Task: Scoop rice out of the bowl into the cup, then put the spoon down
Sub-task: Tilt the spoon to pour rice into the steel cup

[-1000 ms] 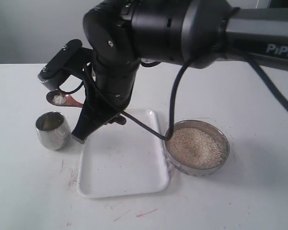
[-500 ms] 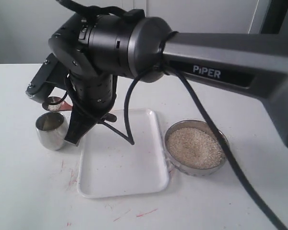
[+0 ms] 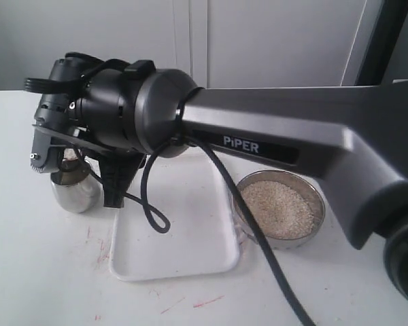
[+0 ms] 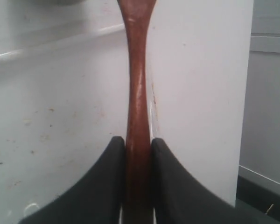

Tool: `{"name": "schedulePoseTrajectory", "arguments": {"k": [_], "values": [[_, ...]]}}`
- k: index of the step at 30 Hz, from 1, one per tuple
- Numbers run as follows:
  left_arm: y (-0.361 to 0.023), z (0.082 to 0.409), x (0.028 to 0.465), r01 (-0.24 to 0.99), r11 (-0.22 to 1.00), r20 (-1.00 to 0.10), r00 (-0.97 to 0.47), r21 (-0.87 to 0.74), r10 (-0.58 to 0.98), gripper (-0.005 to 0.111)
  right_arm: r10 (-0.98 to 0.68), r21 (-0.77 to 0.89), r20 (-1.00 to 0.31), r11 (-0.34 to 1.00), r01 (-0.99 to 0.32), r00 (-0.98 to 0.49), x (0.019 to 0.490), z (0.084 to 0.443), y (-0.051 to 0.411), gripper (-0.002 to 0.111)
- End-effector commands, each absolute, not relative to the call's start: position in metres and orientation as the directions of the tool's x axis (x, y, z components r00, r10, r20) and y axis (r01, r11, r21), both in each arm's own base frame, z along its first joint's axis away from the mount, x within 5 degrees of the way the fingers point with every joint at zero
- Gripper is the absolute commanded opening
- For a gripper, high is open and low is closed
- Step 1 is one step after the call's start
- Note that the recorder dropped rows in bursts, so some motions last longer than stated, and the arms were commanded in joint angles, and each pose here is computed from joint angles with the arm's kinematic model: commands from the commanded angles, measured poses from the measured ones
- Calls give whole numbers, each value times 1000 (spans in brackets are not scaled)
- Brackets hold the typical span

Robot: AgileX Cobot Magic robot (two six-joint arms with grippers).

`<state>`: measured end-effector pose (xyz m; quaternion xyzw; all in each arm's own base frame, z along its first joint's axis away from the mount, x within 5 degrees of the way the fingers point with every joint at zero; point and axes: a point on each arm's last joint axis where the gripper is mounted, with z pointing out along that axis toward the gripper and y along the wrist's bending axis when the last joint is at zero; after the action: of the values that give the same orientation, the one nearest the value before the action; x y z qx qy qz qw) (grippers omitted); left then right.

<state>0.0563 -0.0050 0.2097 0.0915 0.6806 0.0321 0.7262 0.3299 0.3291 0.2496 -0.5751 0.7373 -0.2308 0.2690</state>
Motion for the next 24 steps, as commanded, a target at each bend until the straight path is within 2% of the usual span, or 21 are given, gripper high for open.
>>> {"name": "schedulePoseTrajectory", "arguments": {"k": [1, 6, 24], "values": [[-5, 211, 56, 80, 982, -983, 82, 168, 162, 14, -985, -704, -102, 169, -690, -137, 329, 255, 334, 0], [-5, 211, 56, 80, 982, -983, 82, 168, 162, 14, -999, -731, -16, 45, -681, -49, 328, 251, 340, 0], [-5, 211, 56, 80, 982, -983, 82, 168, 162, 14, -993, -753, 117, -88, -652, -1, 336, 232, 342, 0]]}}
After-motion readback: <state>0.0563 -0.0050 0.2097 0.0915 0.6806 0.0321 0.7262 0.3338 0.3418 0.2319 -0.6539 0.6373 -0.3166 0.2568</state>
